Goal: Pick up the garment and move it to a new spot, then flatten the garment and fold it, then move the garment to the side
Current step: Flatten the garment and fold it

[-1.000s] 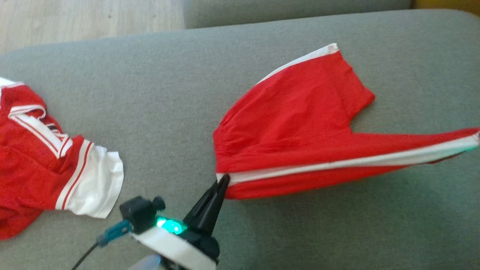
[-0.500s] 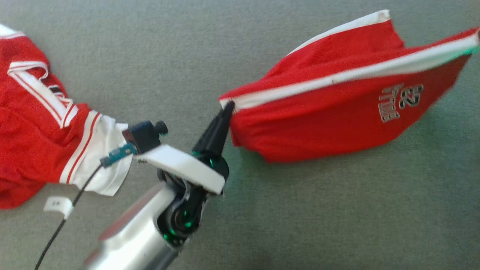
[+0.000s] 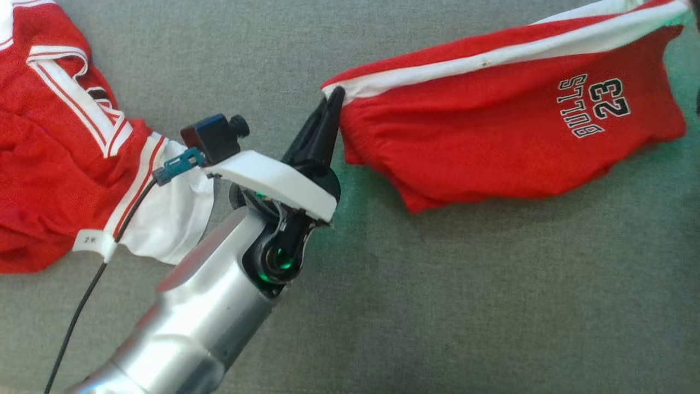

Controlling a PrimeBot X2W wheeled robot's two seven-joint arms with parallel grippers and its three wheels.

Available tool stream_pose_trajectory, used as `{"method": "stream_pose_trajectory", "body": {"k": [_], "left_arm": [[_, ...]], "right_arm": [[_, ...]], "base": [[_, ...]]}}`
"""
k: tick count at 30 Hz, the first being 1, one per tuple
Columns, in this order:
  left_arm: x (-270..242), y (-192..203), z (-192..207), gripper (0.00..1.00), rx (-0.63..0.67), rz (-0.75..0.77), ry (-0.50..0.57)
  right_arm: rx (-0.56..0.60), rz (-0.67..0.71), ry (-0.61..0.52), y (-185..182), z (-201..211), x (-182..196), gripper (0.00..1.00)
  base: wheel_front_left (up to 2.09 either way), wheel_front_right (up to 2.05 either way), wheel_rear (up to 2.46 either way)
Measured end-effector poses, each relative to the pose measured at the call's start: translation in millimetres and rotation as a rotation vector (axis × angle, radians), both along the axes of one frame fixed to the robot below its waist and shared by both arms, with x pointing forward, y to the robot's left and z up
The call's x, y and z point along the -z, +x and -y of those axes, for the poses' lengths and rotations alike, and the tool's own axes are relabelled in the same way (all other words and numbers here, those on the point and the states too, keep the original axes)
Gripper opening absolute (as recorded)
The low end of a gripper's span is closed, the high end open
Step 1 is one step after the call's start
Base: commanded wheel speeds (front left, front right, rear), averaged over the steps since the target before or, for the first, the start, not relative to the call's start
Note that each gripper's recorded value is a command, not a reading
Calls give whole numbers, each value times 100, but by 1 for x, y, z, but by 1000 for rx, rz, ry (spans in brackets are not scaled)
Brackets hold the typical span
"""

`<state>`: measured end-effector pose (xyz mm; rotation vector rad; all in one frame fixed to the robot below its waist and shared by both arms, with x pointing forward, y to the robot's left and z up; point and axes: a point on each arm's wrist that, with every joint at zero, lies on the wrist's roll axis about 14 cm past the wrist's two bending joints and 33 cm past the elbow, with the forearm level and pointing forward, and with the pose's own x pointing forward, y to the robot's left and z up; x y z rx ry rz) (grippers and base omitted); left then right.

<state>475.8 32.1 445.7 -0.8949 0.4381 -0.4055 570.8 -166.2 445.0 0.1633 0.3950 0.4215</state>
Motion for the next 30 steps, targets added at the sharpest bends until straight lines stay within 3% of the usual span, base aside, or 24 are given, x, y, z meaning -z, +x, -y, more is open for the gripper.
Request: {"method": "stream_pose_trajectory", "body": {"k": [1,2,10,16,21,26,30], "left_arm": [[3,1,-1,98,-9,-4,5],[5,2,-2,100,-16,-9,8],[-4,-4,-5,100,-21,75,78],[-9,-24,-26,100,-56,235,371],[-33,-46,-41,100,-162,366,521],[-39,-75,-57,100,-236,437,675],[-38,-94,-66,100,-281,435,733]], "right_arm": [[2,7,8,2,-2,0,100],[4,12,16,3,-3,-1,100],[45,84,69,-1,4,-22,100],[43,31,72,-46,11,-10,100],[70,-35,55,-82,24,10,100],[109,-47,47,-79,31,17,100],[134,-68,17,-66,34,29,100]], "base": [[0,0,0],[0,0,0],[0,0,0],[0,0,0],[0,0,0],[0,0,0],[0,0,0]]}}
